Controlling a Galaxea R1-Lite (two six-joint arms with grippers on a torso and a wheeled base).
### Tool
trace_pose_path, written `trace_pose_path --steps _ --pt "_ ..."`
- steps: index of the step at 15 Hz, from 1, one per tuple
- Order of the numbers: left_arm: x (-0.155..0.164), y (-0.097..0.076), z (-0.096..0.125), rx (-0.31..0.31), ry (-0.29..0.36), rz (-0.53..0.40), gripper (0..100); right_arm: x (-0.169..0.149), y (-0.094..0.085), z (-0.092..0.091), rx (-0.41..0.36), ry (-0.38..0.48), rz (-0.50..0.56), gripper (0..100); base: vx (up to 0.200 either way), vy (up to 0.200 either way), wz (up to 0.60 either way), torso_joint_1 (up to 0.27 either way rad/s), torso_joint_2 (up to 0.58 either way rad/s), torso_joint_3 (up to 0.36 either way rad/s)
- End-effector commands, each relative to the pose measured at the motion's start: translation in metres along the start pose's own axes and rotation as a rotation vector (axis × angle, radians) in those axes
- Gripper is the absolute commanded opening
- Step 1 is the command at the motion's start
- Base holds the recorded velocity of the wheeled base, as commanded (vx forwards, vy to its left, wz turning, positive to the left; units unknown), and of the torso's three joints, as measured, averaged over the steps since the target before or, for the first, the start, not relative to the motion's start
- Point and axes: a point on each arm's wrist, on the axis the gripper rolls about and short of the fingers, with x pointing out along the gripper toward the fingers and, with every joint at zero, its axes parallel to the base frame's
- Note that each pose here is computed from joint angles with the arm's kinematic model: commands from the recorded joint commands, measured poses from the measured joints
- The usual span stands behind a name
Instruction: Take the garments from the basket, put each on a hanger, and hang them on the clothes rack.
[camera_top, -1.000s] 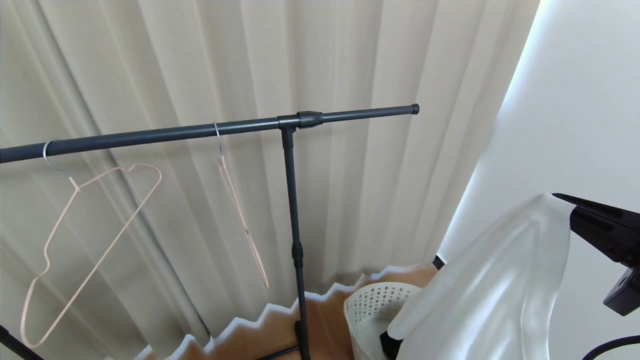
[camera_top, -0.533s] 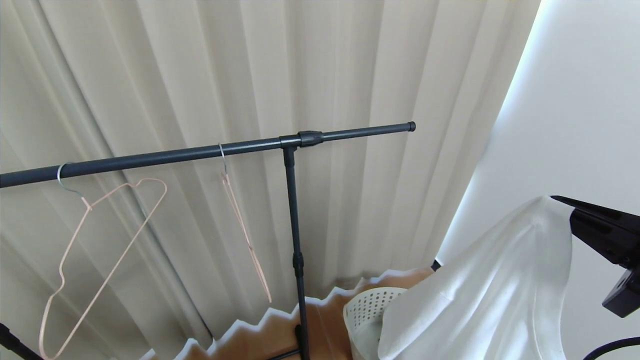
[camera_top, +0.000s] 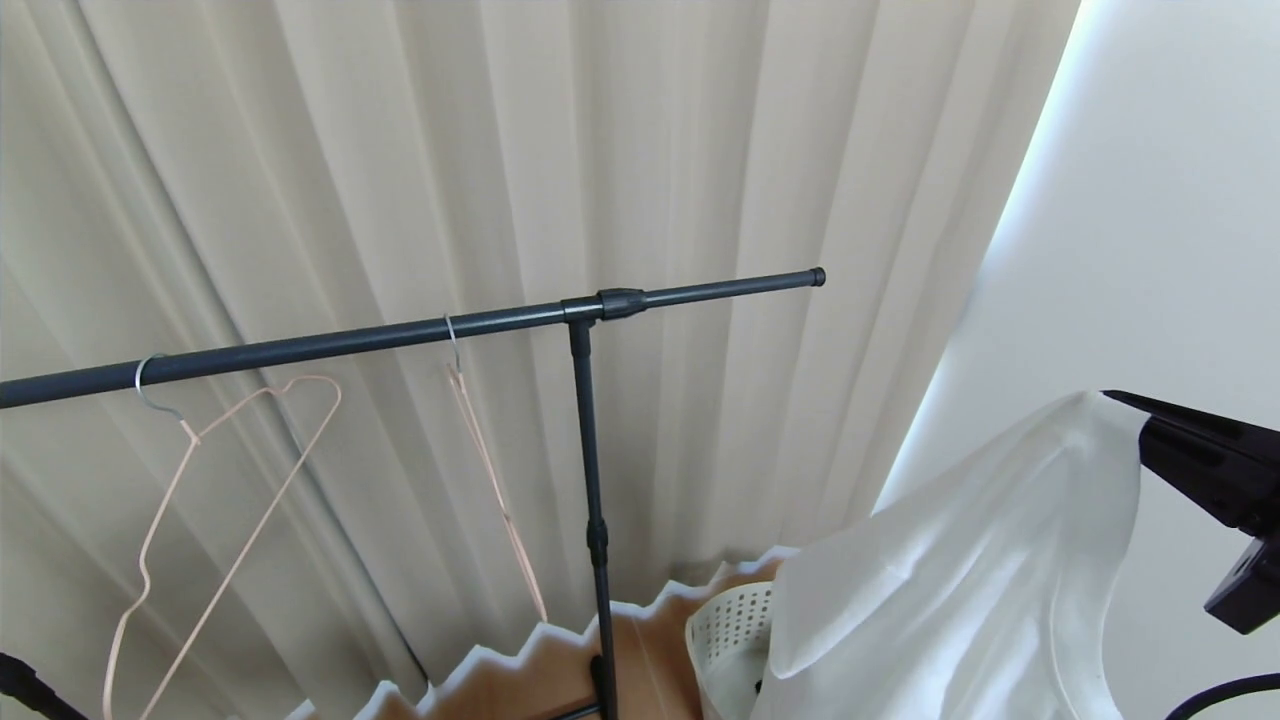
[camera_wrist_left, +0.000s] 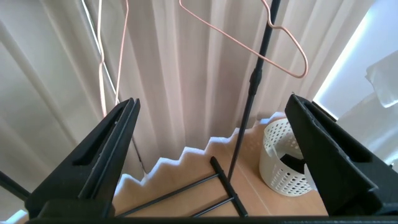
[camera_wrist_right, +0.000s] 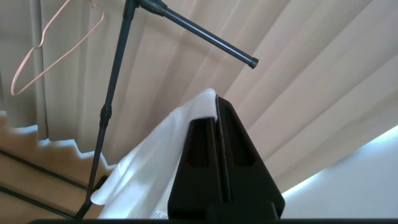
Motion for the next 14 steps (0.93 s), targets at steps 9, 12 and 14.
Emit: trace_pose_path --steps 9,12,14 --pt "-0.0002 -0.0001 0.0005 -0.002 -0.002 -0.002 100 0.0007 0.0004 -0.0006 -0.001 0.003 0.005 0 0.0 0.0 0.27 0.004 0.0 0.001" --pt "-0.0002 -0.0001 0.0005 -0.003 -0.002 -0.003 100 0.0011 0.0004 -0.0007 -0.001 0.003 0.005 0 0.0 0.0 0.6 0.004 0.0 0.004" --pt "-0.0002 -0.0001 0.0005 -0.005 -0.002 -0.003 100 0.0011 0.0004 -0.0007 -0.001 0.004 0.004 0 0.0 0.0 0.3 0.004 0.0 0.001"
